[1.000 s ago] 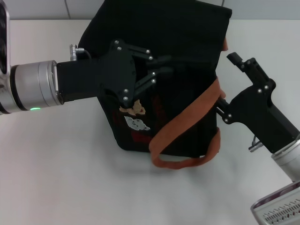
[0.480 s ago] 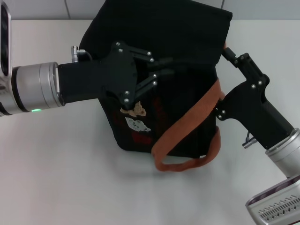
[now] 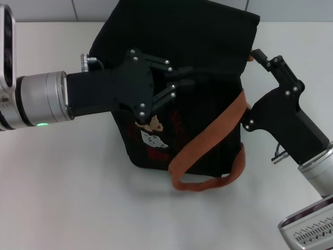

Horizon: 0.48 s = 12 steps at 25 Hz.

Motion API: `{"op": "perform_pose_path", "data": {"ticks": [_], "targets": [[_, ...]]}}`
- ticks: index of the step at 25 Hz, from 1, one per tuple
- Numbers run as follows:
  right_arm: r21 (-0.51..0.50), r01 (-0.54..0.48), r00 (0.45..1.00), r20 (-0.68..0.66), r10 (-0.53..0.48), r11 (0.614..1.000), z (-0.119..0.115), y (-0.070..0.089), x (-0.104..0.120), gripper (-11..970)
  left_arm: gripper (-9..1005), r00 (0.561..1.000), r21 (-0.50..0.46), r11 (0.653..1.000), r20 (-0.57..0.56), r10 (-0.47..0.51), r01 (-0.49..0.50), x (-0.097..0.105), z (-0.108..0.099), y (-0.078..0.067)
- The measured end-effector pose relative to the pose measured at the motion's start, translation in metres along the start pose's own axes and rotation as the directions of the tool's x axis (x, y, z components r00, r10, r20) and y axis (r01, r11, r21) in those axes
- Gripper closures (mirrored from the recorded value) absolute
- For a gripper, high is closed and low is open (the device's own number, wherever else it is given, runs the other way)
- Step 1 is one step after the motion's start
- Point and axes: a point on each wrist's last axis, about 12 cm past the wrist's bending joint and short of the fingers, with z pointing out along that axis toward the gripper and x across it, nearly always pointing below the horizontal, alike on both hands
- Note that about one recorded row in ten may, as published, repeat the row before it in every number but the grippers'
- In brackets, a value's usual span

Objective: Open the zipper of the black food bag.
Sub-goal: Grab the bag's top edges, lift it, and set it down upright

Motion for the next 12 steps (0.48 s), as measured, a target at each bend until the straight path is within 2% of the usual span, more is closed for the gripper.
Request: {"op": "perform_pose_path", "data": {"ticks": [7, 10, 12], "targets": [[-0.017, 0.010, 1.000, -0.002, -0.010, 1.000, -0.0017, 0.0007, 0.0017, 194, 902, 1.000, 0.000, 1.000, -0.001, 0.000, 0.000, 0.0001, 0.0000, 0.0000], [-0.019, 0.015, 1.000, -0.002, -0.015, 1.000, -0.0018, 0.0008, 0.0019, 401, 902, 1.000, 0.000, 1.000, 0.000, -0.001, 0.001, 0.0001, 0.0003, 0.0001], [-0.019, 0.016, 1.000, -0.002, -0.016, 1.000, -0.0017, 0.0007, 0.0019, 492, 902, 1.000, 0.001, 1.000, -0.001, 0.000, 0.000, 0.0001, 0.0005, 0.0002]]}}
